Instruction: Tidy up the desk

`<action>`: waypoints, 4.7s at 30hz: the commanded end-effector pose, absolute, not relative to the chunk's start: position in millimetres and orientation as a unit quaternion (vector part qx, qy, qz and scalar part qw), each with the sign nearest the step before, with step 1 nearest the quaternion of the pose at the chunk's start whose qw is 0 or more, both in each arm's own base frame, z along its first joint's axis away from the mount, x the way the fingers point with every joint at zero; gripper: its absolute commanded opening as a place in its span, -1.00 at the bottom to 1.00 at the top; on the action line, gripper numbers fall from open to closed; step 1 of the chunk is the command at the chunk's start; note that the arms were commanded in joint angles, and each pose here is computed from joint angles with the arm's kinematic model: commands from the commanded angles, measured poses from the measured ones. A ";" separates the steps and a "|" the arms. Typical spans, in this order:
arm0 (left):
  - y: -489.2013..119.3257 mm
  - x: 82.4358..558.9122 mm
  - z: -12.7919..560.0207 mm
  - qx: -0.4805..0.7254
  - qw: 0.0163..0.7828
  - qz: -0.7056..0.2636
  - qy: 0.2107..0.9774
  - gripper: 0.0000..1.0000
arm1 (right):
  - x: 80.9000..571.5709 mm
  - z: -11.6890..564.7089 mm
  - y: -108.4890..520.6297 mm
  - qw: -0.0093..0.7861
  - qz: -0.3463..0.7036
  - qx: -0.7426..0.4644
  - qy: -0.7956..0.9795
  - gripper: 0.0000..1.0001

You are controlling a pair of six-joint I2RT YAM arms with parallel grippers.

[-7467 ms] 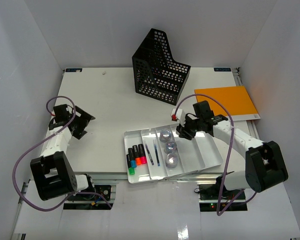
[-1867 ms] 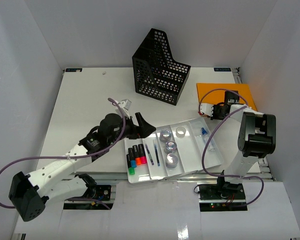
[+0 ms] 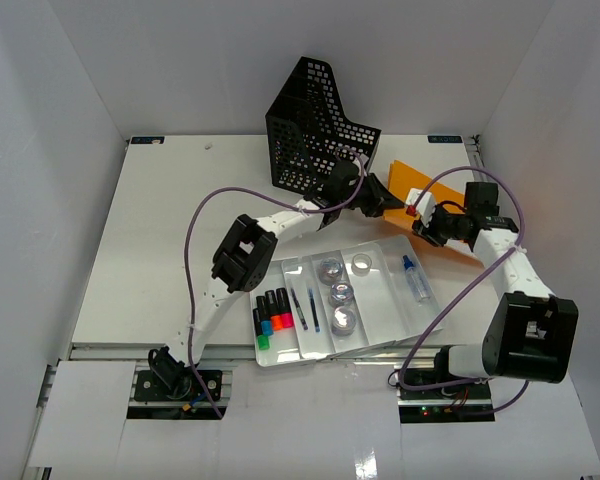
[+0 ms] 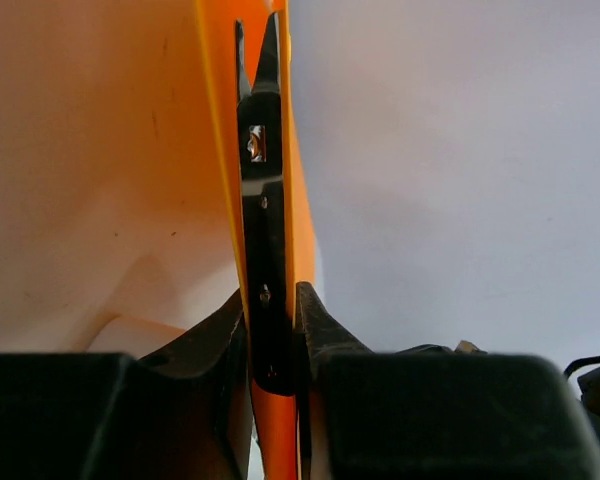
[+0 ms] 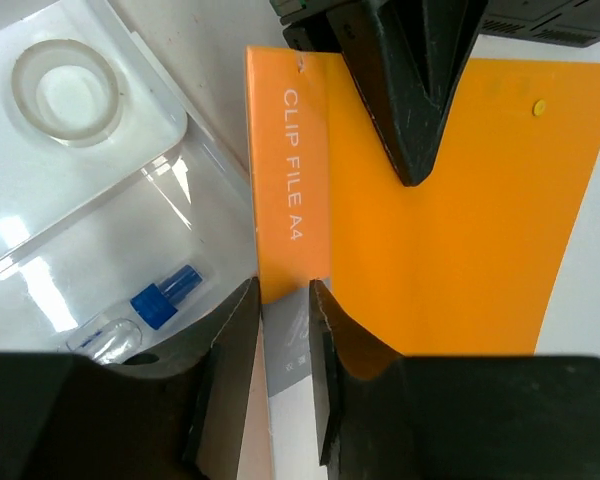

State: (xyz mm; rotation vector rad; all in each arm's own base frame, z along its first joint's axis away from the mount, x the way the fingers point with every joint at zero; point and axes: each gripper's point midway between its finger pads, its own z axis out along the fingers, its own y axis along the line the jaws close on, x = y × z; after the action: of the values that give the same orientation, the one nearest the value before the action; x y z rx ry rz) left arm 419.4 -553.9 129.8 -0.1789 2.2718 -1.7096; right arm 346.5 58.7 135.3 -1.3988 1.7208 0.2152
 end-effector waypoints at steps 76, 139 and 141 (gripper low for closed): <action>-311.4 448.8 539.7 -0.039 0.457 -0.638 0.619 -0.26 | 455.2 469.7 207.6 0.703 0.255 -0.433 0.504 -0.84; -113.7 263.8 417.8 -0.057 0.598 -0.299 0.742 0.72 | 488.4 413.6 213.9 0.639 0.408 -0.414 0.503 -0.84; -107.6 255.1 410.1 -0.066 0.598 -0.291 0.744 0.73 | 489.7 418.1 213.6 0.641 0.419 -0.411 0.494 -0.85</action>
State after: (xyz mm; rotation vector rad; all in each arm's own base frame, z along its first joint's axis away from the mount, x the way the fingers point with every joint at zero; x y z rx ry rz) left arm 276.9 -130.8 412.6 -0.1201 1.7579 -0.7735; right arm 502.3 215.6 357.1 -0.8842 1.3178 0.9654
